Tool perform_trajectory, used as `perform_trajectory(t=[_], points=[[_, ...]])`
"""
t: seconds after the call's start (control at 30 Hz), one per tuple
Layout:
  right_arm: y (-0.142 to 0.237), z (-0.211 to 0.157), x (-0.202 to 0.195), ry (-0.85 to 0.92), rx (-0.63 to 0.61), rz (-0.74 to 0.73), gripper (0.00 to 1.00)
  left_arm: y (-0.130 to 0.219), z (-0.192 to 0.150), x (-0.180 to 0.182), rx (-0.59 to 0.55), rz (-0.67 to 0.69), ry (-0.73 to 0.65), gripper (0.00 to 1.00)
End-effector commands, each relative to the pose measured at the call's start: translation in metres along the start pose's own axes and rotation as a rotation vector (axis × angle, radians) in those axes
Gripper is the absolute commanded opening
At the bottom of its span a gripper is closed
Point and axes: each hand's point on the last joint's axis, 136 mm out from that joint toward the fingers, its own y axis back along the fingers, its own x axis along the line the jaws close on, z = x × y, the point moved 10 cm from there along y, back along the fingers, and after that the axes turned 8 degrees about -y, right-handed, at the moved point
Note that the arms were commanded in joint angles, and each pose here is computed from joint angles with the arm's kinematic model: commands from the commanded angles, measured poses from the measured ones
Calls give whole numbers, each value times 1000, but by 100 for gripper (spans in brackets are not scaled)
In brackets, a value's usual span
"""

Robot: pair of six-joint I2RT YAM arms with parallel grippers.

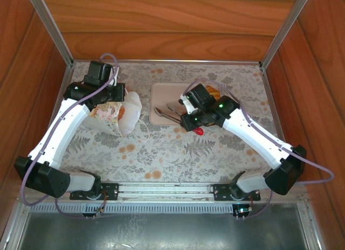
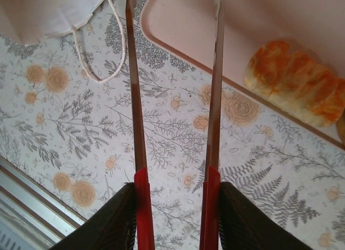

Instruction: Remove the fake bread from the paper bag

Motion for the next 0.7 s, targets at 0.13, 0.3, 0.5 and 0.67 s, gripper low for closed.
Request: perform_trajectory(t=[0.13, 0.3, 0.5, 0.67], points=[[-50, 9, 4, -185, 44, -30, 41, 4, 4, 2, -26, 10, 15, 0], [-78, -2, 18, -221, 92, -78, 40, 5, 2, 3, -25, 19, 10, 0], [-107, -24, 31, -241, 143, -148, 40, 2, -2, 4, -12, 23, 6, 0], [-140, -38, 28, -240, 206, -200, 40, 1, -6, 5, -8, 24, 3, 0]])
